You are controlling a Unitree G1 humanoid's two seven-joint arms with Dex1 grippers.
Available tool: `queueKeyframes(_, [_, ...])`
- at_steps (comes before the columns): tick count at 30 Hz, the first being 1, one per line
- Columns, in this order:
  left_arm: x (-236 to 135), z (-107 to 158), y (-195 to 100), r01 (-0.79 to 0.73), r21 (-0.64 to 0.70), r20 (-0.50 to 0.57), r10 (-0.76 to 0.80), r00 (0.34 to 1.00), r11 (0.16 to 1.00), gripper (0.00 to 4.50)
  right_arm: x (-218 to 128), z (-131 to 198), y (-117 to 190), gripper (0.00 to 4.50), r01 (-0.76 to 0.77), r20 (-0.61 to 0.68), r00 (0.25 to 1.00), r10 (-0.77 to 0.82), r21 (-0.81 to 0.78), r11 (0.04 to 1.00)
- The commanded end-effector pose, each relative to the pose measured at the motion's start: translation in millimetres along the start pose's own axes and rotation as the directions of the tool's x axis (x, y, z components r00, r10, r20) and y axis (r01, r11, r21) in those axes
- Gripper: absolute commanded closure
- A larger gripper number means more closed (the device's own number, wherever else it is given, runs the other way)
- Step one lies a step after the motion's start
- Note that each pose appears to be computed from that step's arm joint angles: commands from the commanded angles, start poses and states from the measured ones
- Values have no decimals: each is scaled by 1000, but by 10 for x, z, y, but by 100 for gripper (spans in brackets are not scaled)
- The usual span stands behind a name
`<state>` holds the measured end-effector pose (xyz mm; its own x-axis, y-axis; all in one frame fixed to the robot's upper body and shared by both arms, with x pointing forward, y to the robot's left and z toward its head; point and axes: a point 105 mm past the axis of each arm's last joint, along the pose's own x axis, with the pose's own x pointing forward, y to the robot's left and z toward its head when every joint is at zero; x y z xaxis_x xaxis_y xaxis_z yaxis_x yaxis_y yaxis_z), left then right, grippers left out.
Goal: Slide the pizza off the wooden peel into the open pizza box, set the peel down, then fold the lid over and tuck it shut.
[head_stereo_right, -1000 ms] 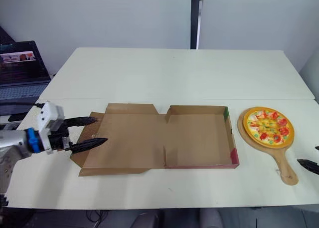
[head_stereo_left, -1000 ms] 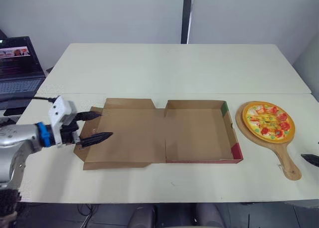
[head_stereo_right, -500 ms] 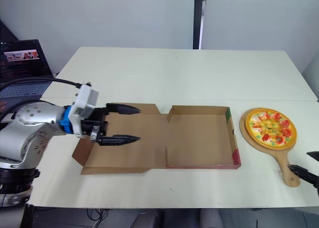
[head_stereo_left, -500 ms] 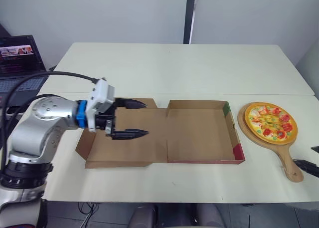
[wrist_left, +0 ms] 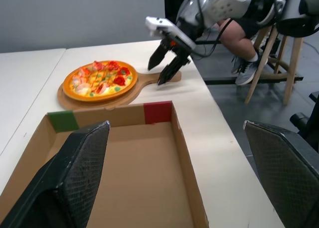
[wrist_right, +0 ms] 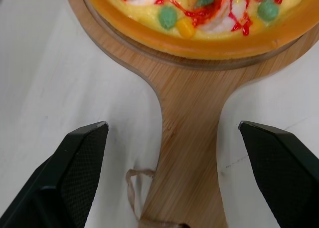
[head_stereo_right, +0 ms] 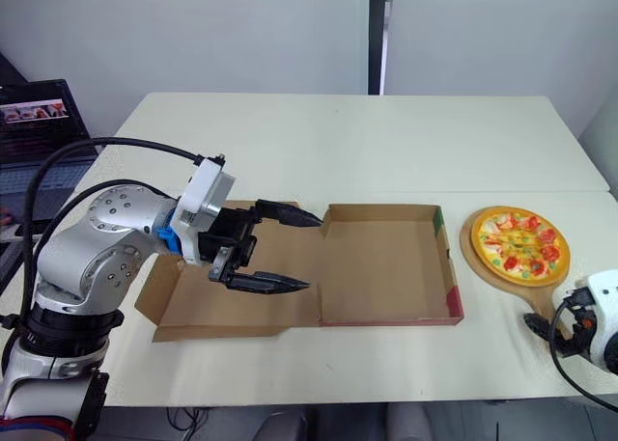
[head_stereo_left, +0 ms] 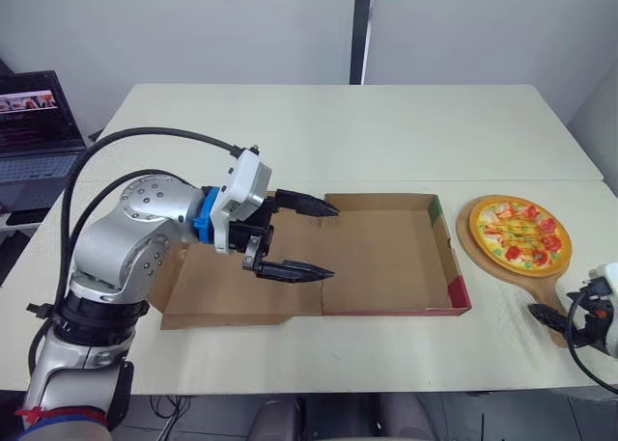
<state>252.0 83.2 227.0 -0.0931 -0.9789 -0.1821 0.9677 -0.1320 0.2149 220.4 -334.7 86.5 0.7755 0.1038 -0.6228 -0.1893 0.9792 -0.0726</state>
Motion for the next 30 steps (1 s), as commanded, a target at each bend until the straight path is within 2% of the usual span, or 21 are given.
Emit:
queueKeyframes(1, [45,107,-22,23,38,17,-24,1000,999,2,56,46,-76,0,18,1,1000,-18,-28,999])
queueKeyframes(8, [71,125,9,16,39,25,-17,1000,999,2,157,18,-98,0,-20,-13,1000,20,9,1000])
queueKeyframes(17, [48,154,57,-32,38,48,30,998,999,0,243,9,-66,286,-38,17,999,38,15,999])
queueKeyframes(30, [-122,133,159,-118,57,2,118,993,991,0,159,348,-206,292,72,293,952,-84,50,996])
